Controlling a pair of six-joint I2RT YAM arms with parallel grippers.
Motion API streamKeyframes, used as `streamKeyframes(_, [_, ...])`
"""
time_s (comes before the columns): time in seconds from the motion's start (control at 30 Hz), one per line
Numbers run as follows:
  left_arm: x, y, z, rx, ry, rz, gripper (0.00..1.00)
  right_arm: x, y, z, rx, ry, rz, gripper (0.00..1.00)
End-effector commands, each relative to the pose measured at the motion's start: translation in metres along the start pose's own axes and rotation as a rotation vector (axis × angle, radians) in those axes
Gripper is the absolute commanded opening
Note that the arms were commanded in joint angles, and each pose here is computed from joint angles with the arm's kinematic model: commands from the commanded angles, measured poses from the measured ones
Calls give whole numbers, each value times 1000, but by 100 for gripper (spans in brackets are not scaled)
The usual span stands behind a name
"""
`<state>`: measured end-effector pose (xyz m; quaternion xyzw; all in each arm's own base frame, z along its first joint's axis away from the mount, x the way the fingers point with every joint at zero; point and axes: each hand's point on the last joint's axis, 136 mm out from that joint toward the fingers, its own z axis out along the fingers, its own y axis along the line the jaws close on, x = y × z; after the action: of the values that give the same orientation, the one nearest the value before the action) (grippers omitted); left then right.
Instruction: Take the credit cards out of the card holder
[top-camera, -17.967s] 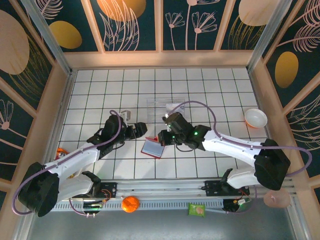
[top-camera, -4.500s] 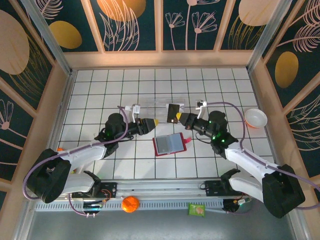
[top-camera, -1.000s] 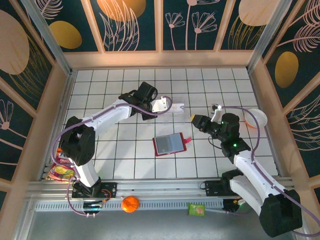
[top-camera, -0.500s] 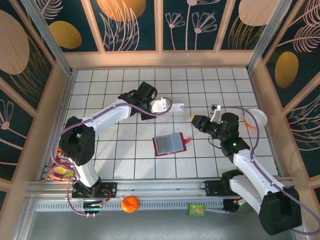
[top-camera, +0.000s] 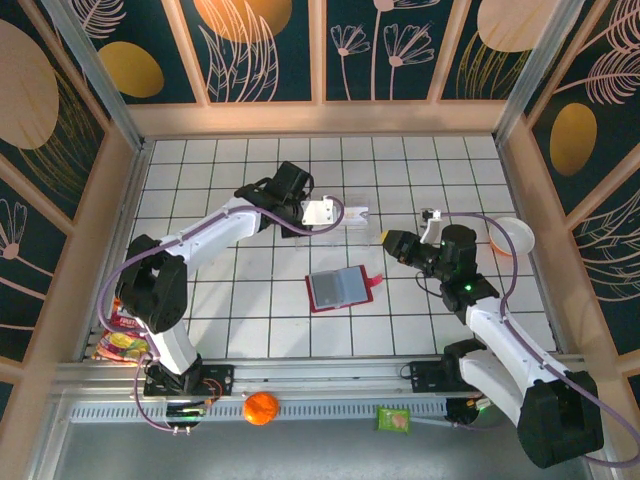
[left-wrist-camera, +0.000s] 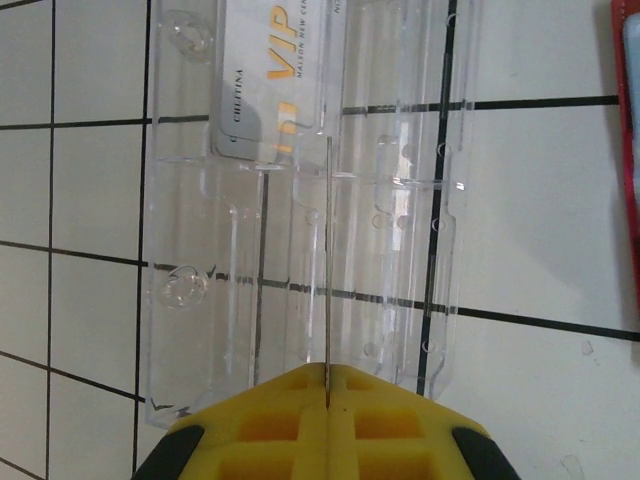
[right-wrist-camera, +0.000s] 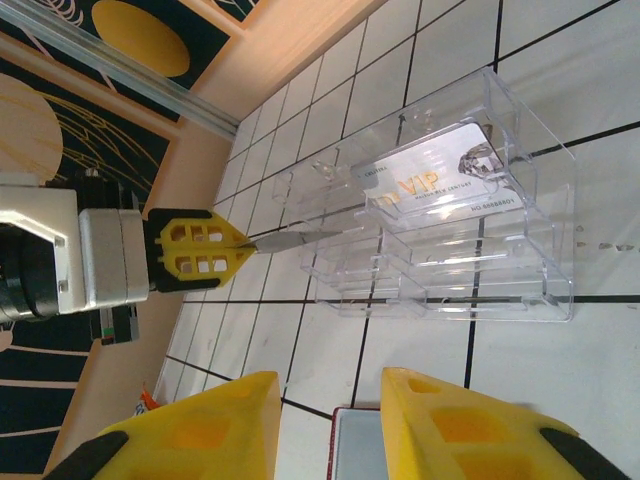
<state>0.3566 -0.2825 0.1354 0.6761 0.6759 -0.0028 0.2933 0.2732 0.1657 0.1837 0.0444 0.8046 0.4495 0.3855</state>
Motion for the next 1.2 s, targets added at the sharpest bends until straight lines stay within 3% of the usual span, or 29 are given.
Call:
streamKeyframes(0.0, [-5, -4, -11, 21, -50, 51, 0, -17, 9, -1, -6, -39, -23, 32])
streamKeyframes(0.6, [11, -3, 16, 64, -99, 20, 0, -23, 4, 3, 37, -37, 4, 33])
streamKeyframes(1.17, [25, -6, 37, 81, -55, 6, 0, -22, 3, 8, 33, -29, 6, 34])
